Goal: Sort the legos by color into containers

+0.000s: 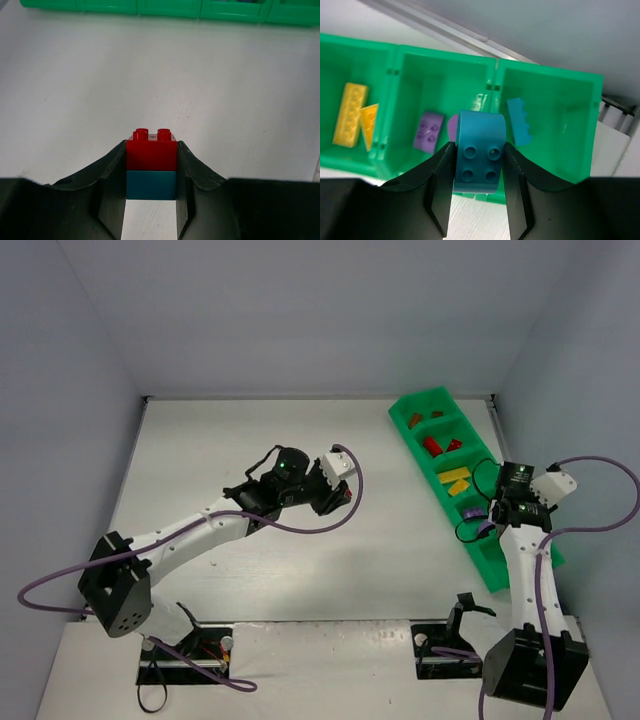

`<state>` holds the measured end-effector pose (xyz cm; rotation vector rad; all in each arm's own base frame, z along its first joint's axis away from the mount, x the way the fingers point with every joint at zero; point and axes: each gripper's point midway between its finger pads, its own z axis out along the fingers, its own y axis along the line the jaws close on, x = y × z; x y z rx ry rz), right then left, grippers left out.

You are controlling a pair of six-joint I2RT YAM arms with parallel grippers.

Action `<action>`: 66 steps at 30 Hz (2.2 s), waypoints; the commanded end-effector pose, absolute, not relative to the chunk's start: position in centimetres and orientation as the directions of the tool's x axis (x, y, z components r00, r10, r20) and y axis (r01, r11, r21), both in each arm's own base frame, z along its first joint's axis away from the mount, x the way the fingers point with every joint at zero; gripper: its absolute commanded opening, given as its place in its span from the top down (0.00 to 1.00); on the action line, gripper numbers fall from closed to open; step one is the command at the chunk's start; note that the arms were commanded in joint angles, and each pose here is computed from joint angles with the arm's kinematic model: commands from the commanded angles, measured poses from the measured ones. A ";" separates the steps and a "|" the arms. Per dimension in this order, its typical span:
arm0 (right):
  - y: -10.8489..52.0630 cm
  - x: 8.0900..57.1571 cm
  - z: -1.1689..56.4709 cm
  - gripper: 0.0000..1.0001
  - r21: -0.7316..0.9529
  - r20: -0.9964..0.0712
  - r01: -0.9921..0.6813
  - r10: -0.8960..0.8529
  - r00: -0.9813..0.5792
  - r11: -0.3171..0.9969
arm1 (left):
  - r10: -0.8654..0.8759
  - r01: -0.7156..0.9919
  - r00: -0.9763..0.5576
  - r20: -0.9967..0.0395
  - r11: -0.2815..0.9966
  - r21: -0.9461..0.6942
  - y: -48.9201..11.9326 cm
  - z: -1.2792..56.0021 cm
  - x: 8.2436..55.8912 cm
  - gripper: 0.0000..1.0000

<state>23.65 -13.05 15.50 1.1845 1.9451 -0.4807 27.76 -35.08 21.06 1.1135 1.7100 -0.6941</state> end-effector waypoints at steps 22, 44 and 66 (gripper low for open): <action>-15.1 23.1 15.1 0.31 0.108 -0.769 0.911 0.614 -0.176 0.397 | 0.299 0.909 -0.033 -0.954 0.406 0.096 -35.2 26.5 27.7 1.00; 14.9 29.0 30.5 0.32 0.726 -0.674 -0.460 0.396 -0.624 0.511 | 0.210 0.935 0.135 -0.968 0.297 0.194 -38.3 30.8 27.3 1.00; 21.5 27.6 28.9 0.35 0.747 -0.646 -0.534 0.241 -0.724 0.395 | 0.160 0.923 0.189 -0.969 0.307 0.230 -38.6 32.7 26.7 0.99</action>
